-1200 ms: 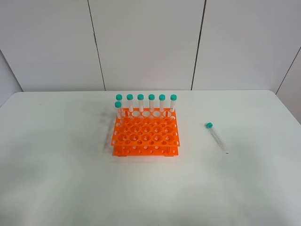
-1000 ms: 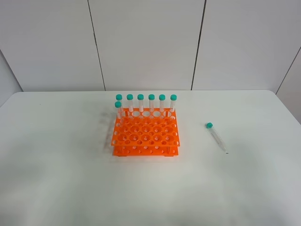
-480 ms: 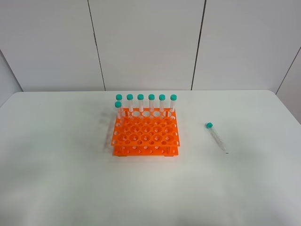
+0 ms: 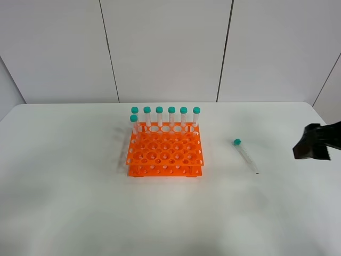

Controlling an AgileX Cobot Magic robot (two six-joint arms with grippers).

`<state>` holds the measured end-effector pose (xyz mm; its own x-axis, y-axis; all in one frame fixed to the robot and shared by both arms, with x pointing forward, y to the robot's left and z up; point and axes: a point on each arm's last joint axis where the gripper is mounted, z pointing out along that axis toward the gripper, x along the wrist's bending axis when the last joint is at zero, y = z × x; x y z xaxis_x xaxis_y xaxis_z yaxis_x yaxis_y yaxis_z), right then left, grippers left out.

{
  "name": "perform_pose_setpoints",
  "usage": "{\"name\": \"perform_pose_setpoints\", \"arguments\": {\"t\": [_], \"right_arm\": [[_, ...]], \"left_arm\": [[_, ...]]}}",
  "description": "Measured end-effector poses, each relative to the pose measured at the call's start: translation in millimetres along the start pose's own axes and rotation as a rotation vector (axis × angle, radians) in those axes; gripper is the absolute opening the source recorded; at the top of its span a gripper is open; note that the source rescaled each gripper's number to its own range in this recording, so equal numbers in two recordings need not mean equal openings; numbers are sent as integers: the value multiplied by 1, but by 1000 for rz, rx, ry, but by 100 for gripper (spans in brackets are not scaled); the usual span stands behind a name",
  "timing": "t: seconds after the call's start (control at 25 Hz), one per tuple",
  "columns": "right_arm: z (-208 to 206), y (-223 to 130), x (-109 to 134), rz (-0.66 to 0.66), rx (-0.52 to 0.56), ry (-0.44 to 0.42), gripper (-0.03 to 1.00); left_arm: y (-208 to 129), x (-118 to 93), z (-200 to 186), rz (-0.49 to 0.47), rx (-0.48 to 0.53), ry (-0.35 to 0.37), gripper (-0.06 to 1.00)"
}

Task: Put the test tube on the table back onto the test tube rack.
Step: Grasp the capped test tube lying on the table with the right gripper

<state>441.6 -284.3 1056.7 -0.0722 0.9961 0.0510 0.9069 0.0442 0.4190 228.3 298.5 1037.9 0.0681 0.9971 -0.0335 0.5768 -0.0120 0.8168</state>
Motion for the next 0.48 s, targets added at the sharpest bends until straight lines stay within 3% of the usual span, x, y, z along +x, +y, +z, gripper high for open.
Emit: {"name": "perform_pose_setpoints", "arguments": {"t": [0.24,0.48], "right_arm": [[74,56,-5,-88,201,11,100],[125,108,-4,-96,225,53,100]], "left_arm": [[0,0,0,0,0,0,100],[0,0,0,0,0,0,100]]}}
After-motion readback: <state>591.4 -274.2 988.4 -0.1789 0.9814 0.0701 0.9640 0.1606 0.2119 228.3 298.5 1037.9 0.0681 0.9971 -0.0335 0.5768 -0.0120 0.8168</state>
